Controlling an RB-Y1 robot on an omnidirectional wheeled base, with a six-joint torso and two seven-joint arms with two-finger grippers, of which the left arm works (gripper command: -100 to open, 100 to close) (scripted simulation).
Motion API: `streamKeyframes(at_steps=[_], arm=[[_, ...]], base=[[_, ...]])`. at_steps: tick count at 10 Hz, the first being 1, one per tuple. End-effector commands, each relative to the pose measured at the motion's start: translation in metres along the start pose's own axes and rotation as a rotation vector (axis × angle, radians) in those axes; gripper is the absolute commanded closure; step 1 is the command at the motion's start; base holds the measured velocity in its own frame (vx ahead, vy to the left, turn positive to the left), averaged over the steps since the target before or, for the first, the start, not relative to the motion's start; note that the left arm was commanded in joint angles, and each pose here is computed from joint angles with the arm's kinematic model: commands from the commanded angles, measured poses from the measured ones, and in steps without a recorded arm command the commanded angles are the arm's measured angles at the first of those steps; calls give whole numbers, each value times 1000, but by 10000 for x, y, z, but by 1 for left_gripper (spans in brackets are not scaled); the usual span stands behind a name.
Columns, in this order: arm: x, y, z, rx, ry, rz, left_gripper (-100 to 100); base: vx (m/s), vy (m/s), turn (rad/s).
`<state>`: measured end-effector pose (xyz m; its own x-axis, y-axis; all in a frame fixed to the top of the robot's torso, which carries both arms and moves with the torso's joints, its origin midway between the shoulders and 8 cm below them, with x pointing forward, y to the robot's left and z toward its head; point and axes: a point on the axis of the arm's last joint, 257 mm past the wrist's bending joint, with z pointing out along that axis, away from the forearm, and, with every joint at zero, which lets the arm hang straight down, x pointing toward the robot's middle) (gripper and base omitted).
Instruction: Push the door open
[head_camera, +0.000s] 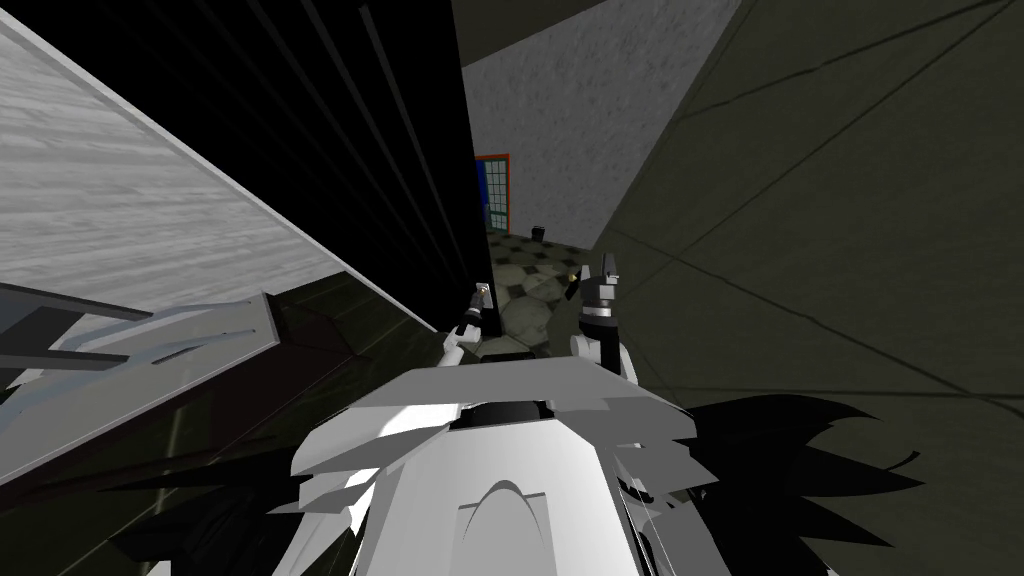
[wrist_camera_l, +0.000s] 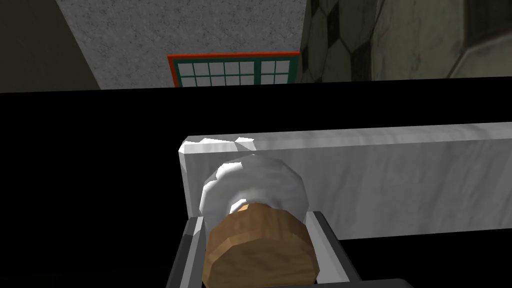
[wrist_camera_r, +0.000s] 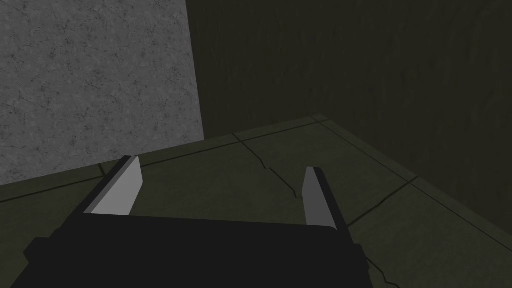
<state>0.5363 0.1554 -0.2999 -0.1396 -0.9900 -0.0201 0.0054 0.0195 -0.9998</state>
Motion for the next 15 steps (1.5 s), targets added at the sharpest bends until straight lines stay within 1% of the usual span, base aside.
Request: streamKeyframes(at_steps=[1, 4, 5, 6, 8, 10, 14, 15], arm=[[-18, 11, 33, -1, 3, 9, 100], [-37, 25, 86, -2, 8, 21, 100], [-42, 31, 118, -3, 11, 26, 100], [7, 46, 94, -7, 21, 21, -100], [23, 39, 95, -7, 24, 20, -100], [74, 19, 97, -6, 31, 13, -100], [270, -41, 106, -2, 49, -20, -100], [233, -39, 106, -2, 46, -13, -100]], base=[[96, -2, 171], [182, 2, 168], [210, 24, 262], [-39, 2, 72], [-160, -10, -18], [-233, -11, 14], [-242, -33, 16], [-89, -5, -2]])
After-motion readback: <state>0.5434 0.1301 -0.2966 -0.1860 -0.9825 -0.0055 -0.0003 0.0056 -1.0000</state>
